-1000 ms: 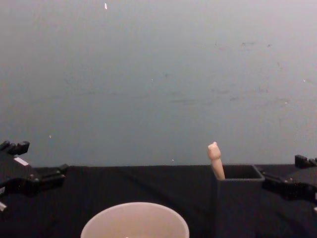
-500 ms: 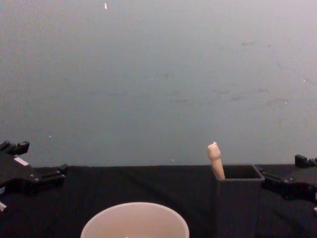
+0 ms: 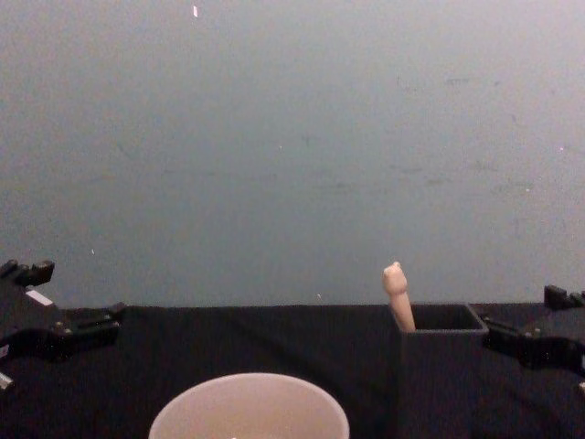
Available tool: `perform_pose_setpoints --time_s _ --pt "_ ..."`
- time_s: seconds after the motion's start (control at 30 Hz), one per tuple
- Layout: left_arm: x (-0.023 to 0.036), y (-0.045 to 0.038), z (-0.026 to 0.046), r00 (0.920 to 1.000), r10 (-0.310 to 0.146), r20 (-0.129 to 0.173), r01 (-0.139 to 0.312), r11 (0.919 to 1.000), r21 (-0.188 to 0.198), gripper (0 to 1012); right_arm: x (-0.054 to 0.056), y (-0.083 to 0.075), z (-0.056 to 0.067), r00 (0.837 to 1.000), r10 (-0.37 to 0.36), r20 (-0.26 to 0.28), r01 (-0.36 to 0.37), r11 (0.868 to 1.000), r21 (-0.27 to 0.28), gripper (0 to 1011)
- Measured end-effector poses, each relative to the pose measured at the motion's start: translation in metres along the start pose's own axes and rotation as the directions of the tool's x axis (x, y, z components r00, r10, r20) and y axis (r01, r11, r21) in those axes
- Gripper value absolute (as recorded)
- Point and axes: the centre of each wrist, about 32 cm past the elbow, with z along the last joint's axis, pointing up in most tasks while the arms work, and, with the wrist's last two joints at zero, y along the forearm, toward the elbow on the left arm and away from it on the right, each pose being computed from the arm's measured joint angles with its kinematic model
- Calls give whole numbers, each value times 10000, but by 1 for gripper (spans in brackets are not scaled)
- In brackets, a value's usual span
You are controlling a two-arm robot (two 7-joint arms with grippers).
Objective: Pick up the stirring spoon with one hand, stir inside the cup, then place it back in its original position.
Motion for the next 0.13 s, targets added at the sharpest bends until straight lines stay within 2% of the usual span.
perform_pose_setpoints --time_s 0.13 --pt "0 0 0 10000 0 0 0 10000 0 1001 0 0 0 10000 1 1 -1 10000 -1 1003"
